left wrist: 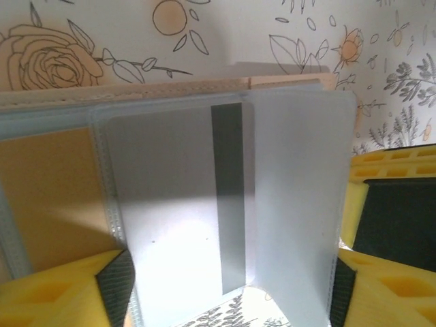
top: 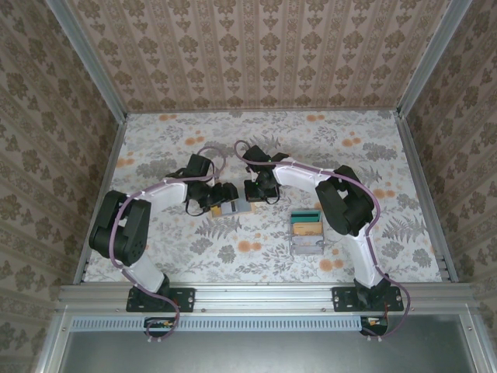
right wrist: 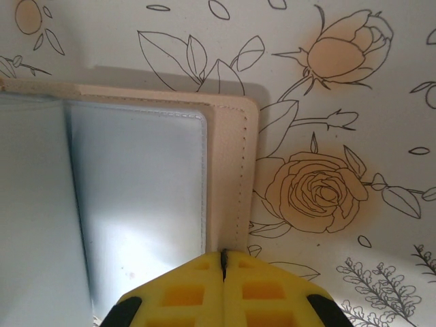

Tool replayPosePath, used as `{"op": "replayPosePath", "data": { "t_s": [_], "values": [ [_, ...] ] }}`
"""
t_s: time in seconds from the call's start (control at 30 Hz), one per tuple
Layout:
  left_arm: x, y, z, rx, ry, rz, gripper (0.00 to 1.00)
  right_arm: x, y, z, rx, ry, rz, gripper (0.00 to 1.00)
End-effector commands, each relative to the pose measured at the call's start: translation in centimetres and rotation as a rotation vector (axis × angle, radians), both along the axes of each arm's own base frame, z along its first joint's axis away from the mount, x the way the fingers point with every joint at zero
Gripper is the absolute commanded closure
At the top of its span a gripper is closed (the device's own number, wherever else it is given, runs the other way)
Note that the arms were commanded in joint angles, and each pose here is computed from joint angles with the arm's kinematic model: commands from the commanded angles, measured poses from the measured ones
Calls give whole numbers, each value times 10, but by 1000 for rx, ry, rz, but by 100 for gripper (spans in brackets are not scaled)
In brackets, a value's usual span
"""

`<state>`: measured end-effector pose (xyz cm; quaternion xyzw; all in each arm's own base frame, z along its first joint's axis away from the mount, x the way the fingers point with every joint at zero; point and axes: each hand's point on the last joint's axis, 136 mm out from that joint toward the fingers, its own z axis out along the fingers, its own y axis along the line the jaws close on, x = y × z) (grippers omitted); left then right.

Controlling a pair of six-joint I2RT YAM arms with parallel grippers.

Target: Take the credit cards out of the card holder

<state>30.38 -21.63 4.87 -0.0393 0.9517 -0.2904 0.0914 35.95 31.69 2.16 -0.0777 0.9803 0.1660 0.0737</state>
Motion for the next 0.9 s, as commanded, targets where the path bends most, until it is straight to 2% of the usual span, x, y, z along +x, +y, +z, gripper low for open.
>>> {"op": "replayPosePath", "data": {
  "t_s": [0.0,0.23,0.47,0.63,0.77,0.87],
  "values": [
    [5,-7,14,-15,-30,-29,20,-6,2,-14,-7,44,-3,100],
    [9,-17,31,-43,-66,-51,21,10,-10,1,17,0,-76,100],
    [8,-33,32,-63,-71,-79,24,25,-26,28,53,-80,-138,99],
    [10,-18,31,-27,-85,-39,34,24,-11,43,128,-90,-105,97],
    [13,11,29,6,-87,22,44,22,8,52,198,-95,-65,94],
    [9,30,23,47,-75,46,60,20,25,57,252,-80,-29,93]
  ]
}}
